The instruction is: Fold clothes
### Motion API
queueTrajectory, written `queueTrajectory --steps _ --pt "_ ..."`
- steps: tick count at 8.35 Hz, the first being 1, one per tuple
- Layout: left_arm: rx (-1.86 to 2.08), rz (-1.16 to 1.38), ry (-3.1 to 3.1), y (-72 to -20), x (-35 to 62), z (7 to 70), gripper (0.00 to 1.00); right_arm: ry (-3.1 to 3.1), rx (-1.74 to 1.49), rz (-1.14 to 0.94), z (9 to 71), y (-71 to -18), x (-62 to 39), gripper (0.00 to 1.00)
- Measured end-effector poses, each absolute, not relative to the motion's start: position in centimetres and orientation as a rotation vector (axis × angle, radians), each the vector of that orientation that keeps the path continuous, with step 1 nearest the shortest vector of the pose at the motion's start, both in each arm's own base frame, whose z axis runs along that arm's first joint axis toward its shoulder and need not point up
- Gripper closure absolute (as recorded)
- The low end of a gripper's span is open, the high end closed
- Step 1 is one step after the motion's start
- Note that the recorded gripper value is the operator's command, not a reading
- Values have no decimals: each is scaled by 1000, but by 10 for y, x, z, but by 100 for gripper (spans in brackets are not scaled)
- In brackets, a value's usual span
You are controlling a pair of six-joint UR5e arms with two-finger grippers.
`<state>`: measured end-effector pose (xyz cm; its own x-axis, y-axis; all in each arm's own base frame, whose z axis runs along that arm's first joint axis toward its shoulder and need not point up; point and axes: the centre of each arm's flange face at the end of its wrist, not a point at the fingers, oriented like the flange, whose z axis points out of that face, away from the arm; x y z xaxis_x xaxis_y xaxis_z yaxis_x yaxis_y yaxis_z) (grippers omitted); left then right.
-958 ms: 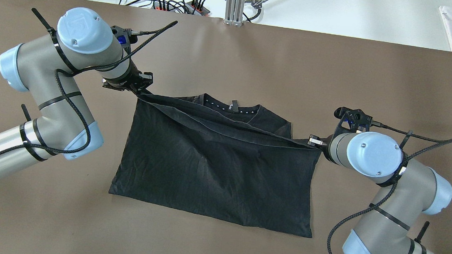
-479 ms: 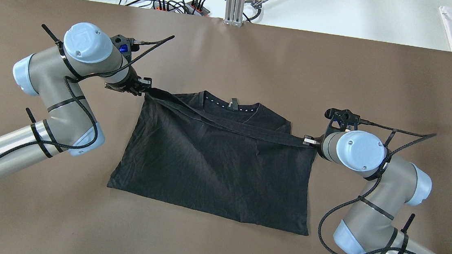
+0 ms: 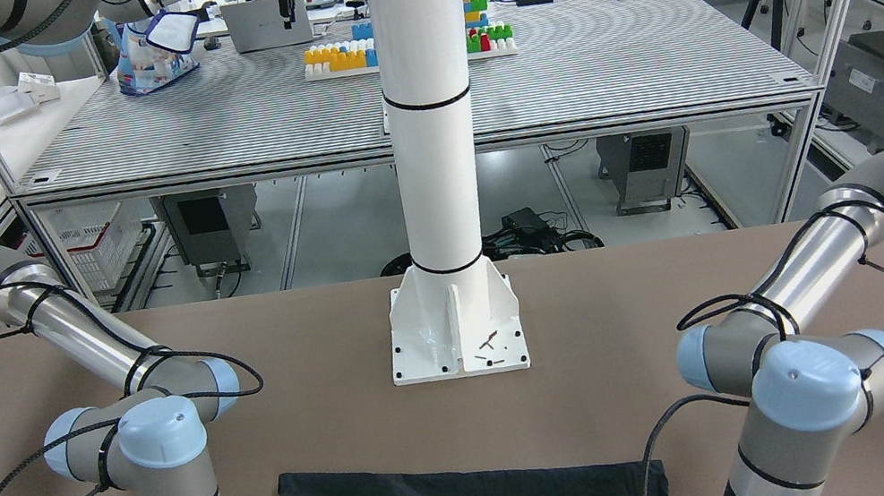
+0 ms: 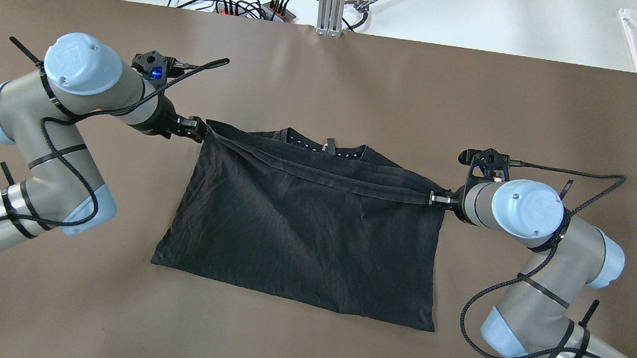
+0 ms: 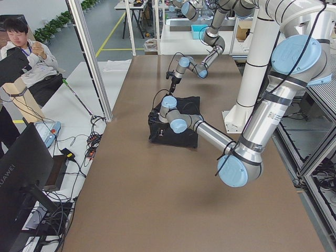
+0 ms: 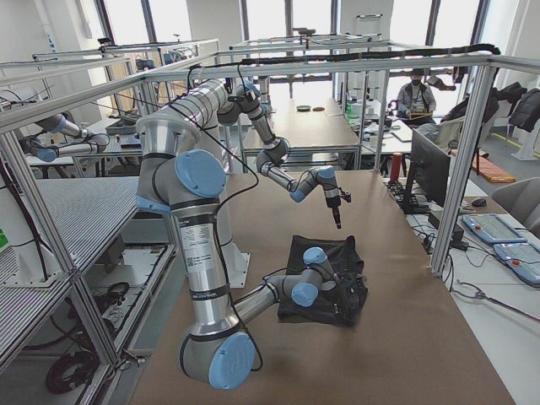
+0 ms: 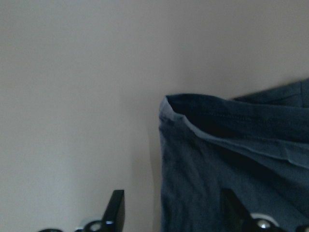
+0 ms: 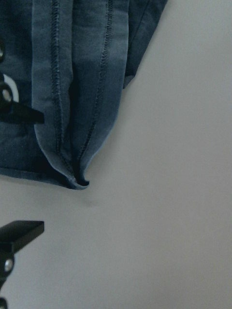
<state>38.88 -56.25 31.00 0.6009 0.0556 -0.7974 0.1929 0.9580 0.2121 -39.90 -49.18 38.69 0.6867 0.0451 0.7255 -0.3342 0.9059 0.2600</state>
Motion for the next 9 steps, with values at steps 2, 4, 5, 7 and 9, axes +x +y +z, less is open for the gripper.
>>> queueTrajectory --steps 2,4,5,7,9 --pt "301 -12 973 -509 379 326 1 -821 411 196 392 -487 -392 6" --pt "302 61 1024 -456 388 362 21 -831 416 196 393 -487 -390 6" --pt "296 89 1034 -437 395 378 21 -835 416 198 392 -486 -390 6" --pt "279 119 1042 -417 404 391 21 -836 417 201 392 -486 -391 6" --pt "253 140 1055 -399 418 390 21 -835 417 202 393 -486 -391 6"
